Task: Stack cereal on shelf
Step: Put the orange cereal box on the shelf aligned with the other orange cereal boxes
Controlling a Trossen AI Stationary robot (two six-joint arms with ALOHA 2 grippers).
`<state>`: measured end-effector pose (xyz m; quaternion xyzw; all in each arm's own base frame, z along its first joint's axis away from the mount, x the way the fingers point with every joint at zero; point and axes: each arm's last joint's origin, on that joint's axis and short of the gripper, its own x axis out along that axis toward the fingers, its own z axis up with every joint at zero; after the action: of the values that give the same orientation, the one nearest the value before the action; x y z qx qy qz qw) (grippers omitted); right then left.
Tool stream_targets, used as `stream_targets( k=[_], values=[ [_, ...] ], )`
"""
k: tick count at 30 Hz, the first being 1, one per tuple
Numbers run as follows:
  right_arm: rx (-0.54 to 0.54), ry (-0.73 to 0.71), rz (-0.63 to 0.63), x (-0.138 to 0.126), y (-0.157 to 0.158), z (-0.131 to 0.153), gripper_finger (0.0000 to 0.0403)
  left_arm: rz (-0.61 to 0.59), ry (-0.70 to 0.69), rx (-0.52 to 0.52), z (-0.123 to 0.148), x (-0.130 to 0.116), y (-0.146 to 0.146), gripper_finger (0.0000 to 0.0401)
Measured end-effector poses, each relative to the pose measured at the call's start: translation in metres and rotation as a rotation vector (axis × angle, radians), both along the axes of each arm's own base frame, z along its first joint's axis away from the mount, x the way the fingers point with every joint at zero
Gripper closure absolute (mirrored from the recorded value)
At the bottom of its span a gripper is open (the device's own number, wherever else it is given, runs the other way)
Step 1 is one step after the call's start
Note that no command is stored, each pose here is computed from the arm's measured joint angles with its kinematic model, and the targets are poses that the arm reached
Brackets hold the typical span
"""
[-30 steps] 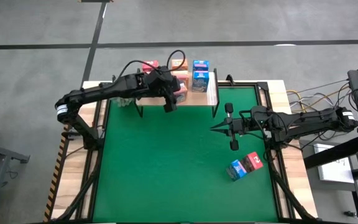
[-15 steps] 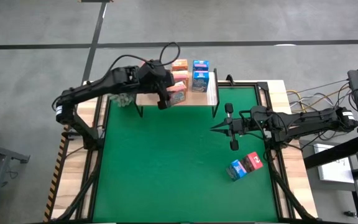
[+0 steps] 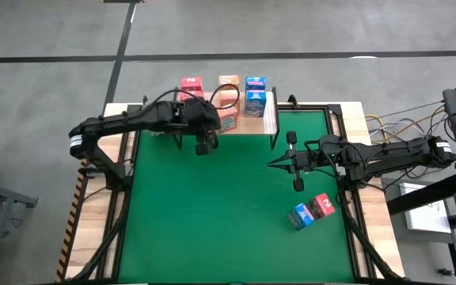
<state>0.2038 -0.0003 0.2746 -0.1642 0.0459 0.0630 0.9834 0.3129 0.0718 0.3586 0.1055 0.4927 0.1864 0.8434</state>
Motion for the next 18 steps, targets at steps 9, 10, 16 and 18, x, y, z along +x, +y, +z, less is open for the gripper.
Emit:
stream_targets(
  k=[9, 10, 16, 18],
  values=[
    [-0.001, -0.001, 0.000, 0.000, 0.000, 0.000, 0.0390, 0.031, -0.044, 0.090, -0.016, 0.010, 0.005, 0.0330],
    [-0.001, -0.001, 0.000, 0.000, 0.000, 0.000, 0.0390, 0.028, -0.055, 0.096, -0.015, 0.011, 0.005, 0.0336],
    [-0.001, -0.002, 0.000, 0.000, 0.000, 0.000, 0.0390, 0.039, -0.091, 0.149, -0.011, 0.014, 0.011, 0.0360],
    [-0.001, -0.002, 0.000, 0.000, 0.000, 0.000, 0.0390, 0.045, -0.086, 0.166, -0.011, 0.013, 0.014, 0.0362]
  ],
)
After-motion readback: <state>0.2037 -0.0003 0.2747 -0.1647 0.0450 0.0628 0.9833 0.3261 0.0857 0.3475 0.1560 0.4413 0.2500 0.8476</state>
